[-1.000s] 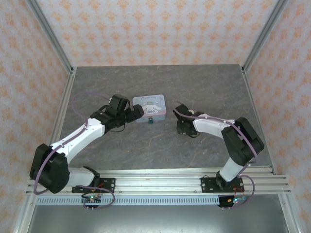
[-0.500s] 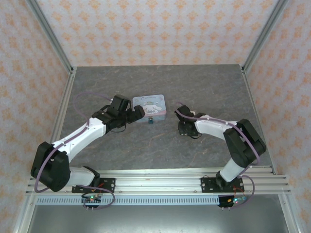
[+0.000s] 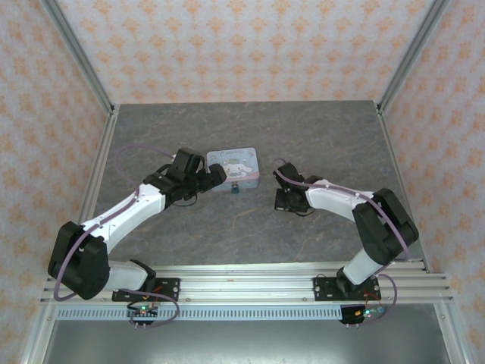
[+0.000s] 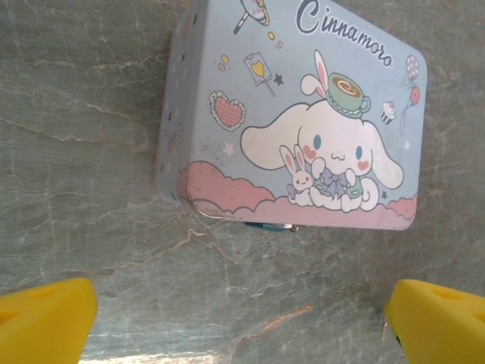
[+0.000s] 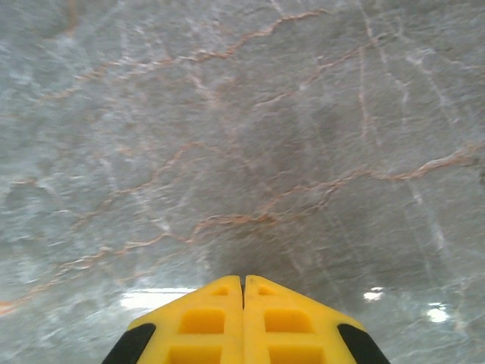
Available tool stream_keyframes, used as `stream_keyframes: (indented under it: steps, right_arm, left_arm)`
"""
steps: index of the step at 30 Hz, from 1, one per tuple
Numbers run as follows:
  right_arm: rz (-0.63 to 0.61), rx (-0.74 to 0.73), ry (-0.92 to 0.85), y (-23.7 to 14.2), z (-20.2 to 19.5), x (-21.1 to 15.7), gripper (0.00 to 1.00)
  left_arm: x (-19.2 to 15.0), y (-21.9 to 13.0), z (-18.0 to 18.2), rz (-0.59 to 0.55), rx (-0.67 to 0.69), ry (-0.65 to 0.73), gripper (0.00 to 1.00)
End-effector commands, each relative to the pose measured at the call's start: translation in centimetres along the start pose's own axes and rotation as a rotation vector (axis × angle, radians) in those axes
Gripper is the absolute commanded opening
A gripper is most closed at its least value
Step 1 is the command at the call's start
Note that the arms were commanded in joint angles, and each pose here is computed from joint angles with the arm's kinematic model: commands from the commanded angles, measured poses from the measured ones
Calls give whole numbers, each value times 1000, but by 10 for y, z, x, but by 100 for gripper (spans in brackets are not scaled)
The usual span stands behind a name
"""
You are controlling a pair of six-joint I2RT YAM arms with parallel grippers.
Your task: Unlock the padlock with the key
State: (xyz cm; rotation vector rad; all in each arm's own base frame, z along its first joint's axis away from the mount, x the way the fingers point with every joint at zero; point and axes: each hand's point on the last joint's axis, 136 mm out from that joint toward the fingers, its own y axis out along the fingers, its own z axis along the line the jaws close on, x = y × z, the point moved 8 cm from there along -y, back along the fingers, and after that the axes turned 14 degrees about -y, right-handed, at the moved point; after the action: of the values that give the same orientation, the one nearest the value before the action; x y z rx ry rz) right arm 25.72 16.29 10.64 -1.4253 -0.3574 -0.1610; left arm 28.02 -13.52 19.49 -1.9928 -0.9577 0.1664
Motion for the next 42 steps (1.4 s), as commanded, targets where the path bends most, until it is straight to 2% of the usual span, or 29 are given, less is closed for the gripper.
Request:
stream_keyframes:
  steps: [1, 5, 11, 12, 13, 14, 15, 16, 19, 27, 42]
  right_arm:
    - [-78, 161, 70, -19, 17, 14, 0]
    - [-88, 244, 108, -23, 25, 18, 0]
    - [-25, 193, 92, -13, 21, 4, 0]
    - [-12, 188, 83, -12, 21, 1, 6]
    - [-4, 183, 75, -12, 22, 0, 25]
    - [2, 171, 63, -12, 22, -3, 41]
    - [6, 158, 50, -13, 22, -4, 50]
    - [7, 135, 39, -13, 21, -6, 55]
    - [15, 84, 19, -14, 18, -9, 55]
    - [57, 32, -56, -9, 18, -16, 45]
    - [120, -19, -261, 0, 26, -8, 43]
  left_arm:
    - [-2, 4, -9, 24, -57, -74, 100]
    - [-5, 9, -9, 50, -82, -129, 100]
    - [-6, 10, -5, 50, -69, -132, 100]
    - [-7, 10, -5, 51, -66, -131, 100]
    - [-7, 11, -4, 52, -65, -131, 100]
    - [-8, 11, -3, 51, -62, -131, 100]
    - [-8, 11, -2, 51, -61, -131, 100]
    - [-8, 12, -1, 51, -58, -131, 100]
    - [-9, 13, 0, 51, -55, -130, 100]
    - [-9, 13, 2, 46, -40, -114, 100]
    - [-9, 17, 3, 51, -26, -110, 100]
